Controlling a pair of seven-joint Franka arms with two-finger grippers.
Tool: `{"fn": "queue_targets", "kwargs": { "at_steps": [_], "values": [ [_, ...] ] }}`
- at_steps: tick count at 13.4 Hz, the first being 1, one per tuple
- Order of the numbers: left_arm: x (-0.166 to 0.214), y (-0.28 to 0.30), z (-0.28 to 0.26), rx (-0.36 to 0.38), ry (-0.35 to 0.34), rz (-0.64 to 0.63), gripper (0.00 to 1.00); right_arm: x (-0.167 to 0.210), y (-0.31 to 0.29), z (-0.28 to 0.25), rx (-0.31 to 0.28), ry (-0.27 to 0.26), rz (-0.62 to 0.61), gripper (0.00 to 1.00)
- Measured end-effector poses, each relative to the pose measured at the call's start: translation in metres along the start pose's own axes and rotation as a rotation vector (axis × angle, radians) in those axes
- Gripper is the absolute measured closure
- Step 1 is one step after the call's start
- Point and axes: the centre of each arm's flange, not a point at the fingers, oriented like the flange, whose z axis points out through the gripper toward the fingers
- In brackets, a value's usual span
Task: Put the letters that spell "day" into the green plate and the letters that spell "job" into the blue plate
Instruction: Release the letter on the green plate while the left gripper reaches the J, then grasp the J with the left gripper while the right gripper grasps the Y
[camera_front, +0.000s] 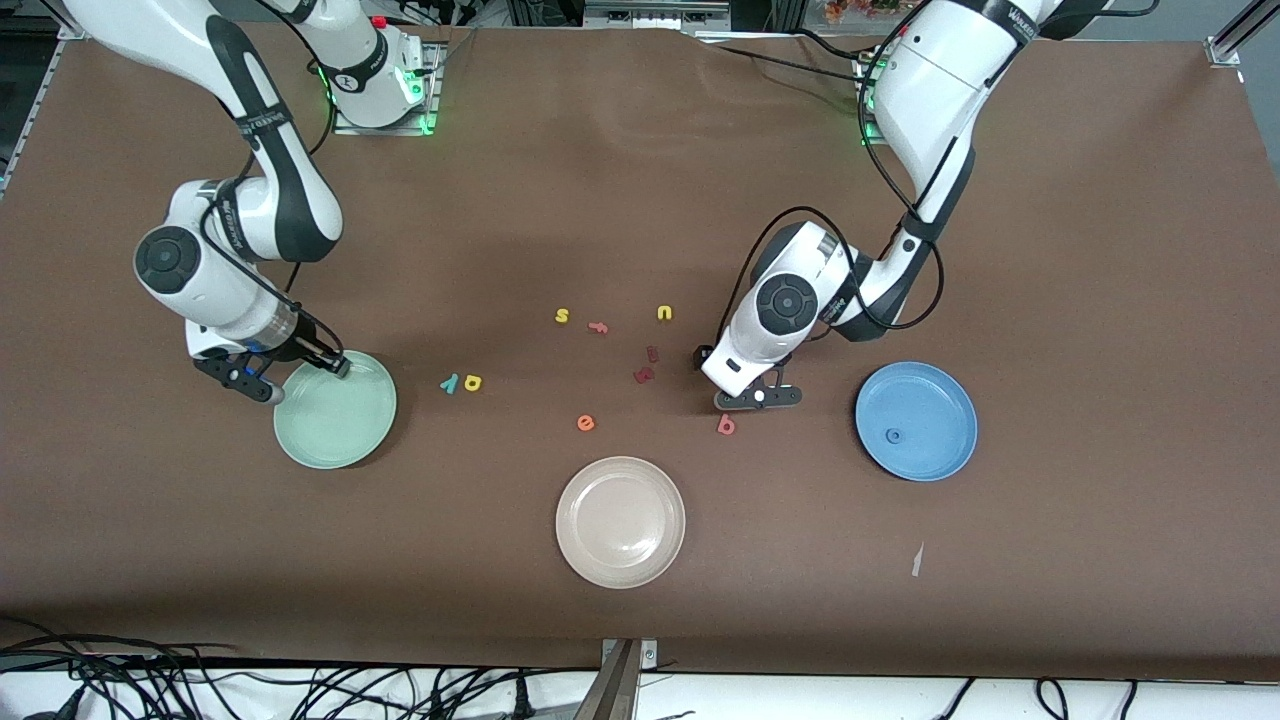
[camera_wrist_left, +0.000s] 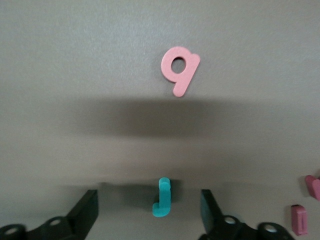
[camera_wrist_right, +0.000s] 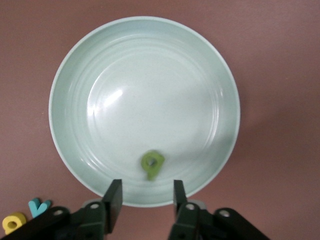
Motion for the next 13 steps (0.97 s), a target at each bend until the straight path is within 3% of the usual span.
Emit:
{"fn": "queue_targets", "kwargs": {
  "at_steps": [1, 2, 3, 5, 10, 13],
  "values": [
    [0.000, 0.000, 0.001, 0.001, -0.001, -0.007, 0.12, -0.001, -0.001, 0.005, -0.001, -0.001, -0.001, 0.37],
    [-0.001, 0.000, 0.001, 0.001, -0.001, -0.011, 0.20, -0.001, -0.001, 0.006, -0.001, -0.002, -0.001, 0.37],
    [-0.002, 0.002, 0.001, 0.001, -0.001, -0.014, 0.21, -0.002, -0.004, 0.006, 0.002, -0.001, 0.004, 0.36],
    [-0.006, 0.007, 0.002, 0.002, -0.001, -0.017, 0.36, -0.015, -0.026, 0.005, 0.015, -0.004, 0.049, 0.36],
    [-0.008, 0.009, 0.003, 0.002, 0.002, -0.018, 0.42, -0.069, -0.108, 0.014, 0.045, 0.005, 0.154, 0.36],
    [-0.007, 0.008, 0.004, 0.005, 0.004, -0.017, 0.55, -0.076, -0.118, 0.043, 0.062, 0.019, 0.163, 0.36]
  ]
}}
